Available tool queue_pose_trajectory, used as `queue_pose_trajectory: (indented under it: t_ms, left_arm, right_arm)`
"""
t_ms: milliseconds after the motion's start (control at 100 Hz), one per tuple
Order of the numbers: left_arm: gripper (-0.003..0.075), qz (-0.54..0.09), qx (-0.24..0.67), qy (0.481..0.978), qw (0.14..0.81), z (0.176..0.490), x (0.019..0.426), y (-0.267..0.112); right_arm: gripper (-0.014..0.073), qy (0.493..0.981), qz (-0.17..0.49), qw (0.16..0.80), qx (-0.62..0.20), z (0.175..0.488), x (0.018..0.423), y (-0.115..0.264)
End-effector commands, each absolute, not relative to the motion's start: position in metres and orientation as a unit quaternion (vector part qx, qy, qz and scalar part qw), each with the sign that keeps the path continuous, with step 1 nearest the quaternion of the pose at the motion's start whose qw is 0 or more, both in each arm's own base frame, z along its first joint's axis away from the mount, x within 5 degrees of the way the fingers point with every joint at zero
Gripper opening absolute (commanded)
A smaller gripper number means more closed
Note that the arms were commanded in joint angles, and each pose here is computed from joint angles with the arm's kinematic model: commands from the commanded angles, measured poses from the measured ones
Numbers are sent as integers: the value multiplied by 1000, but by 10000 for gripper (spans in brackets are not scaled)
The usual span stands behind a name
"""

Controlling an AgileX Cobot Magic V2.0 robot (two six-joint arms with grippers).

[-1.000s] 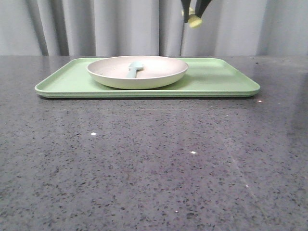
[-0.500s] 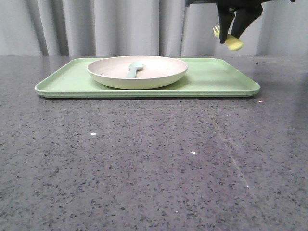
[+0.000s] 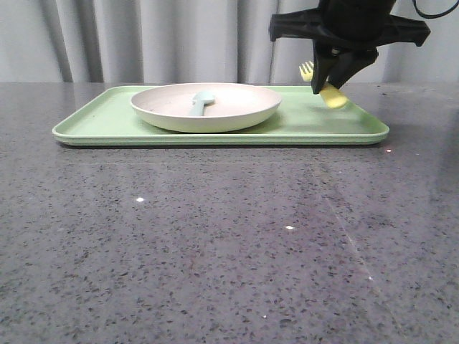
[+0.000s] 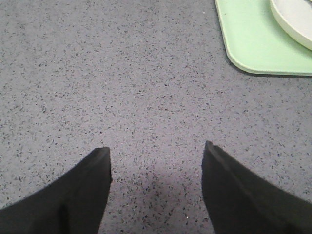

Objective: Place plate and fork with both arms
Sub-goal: 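Carry the fork beside the plate and lower it onto the tray, then open the right gripper and raise it away from the fork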

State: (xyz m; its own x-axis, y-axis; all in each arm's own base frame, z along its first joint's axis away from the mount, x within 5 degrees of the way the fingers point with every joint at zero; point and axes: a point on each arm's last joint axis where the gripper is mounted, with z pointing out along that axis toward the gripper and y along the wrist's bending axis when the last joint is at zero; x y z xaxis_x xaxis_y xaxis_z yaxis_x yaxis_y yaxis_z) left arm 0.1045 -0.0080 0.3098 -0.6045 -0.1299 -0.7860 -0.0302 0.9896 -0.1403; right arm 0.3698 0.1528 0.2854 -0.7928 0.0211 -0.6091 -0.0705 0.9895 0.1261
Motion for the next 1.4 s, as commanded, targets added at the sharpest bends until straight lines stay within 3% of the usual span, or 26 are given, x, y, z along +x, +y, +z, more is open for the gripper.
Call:
queue_pose_trajectory:
  t_ms: [0, 410, 1250, 1390]
  left_arm:
    - [407, -62, -47, 873, 482, 323, 108, -8]
    - [407, -62, -47, 873, 482, 323, 108, -8]
    - [407, -62, -47, 873, 482, 323, 108, -8]
    - [407, -62, -47, 873, 482, 323, 108, -8]
  right_arm:
    - [-48, 923, 87, 374, -23, 310, 371, 151]
    - [-48, 934, 79, 347, -24, 283, 382, 156]
    - [-43, 935, 77, 344, -24, 282, 382, 156]
    - [56, 936, 77, 344, -24, 282, 382, 156]
